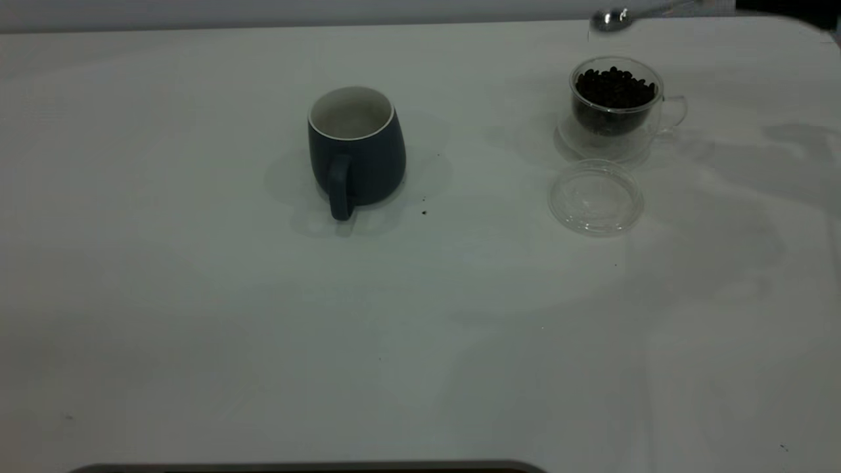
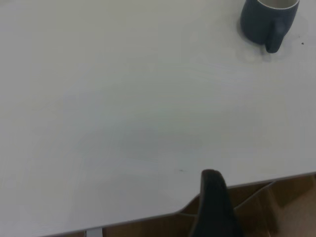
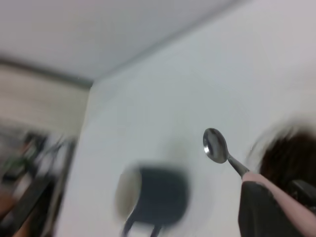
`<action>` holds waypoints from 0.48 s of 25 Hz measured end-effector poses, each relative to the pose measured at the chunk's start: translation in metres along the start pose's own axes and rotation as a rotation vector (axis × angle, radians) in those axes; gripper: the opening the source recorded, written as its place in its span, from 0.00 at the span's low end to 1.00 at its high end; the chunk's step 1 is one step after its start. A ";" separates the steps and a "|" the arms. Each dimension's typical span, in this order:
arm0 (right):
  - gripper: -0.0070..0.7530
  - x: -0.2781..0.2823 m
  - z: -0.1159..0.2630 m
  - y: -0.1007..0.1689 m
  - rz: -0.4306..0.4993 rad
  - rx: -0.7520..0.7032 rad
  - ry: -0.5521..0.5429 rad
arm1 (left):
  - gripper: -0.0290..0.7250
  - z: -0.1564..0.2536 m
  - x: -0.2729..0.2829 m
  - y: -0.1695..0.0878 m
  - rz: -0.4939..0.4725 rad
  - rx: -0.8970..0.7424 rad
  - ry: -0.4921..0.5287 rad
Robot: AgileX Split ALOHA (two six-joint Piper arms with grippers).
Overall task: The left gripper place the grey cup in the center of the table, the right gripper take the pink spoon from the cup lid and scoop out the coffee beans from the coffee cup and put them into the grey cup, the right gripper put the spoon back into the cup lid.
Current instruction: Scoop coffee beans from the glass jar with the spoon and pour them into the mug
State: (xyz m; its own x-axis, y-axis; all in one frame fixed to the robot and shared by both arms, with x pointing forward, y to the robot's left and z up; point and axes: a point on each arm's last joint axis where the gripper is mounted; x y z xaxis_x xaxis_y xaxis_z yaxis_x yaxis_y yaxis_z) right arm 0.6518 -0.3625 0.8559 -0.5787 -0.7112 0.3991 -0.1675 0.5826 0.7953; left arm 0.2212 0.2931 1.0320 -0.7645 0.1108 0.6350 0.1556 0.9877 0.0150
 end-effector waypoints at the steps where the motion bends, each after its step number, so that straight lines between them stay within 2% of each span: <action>1: 0.14 0.000 -0.002 -0.003 0.035 0.011 -0.023 | 0.79 0.000 0.000 0.000 0.000 0.000 0.000; 5: 0.14 -0.001 0.001 -0.019 0.171 0.034 -0.028 | 0.79 0.000 0.000 0.000 0.000 0.000 0.000; 12: 0.14 -0.004 0.007 -0.026 0.171 0.024 -0.008 | 0.79 0.000 0.000 0.000 0.000 0.000 0.000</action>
State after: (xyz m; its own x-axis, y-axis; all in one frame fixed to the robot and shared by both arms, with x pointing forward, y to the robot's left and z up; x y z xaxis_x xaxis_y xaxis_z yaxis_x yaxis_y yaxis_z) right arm 0.6534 -0.3718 0.8305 -0.6065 -0.5978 0.5242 -0.0850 0.7043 0.7048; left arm 0.2212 0.2931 1.0320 -0.7645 0.1108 0.6350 0.1556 0.9877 0.0150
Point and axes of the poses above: a point on each arm's last joint axis where the gripper is mounted, x pointing back along that axis away from the gripper, y along the wrist's bending axis when the last joint is at zero, z = x × y
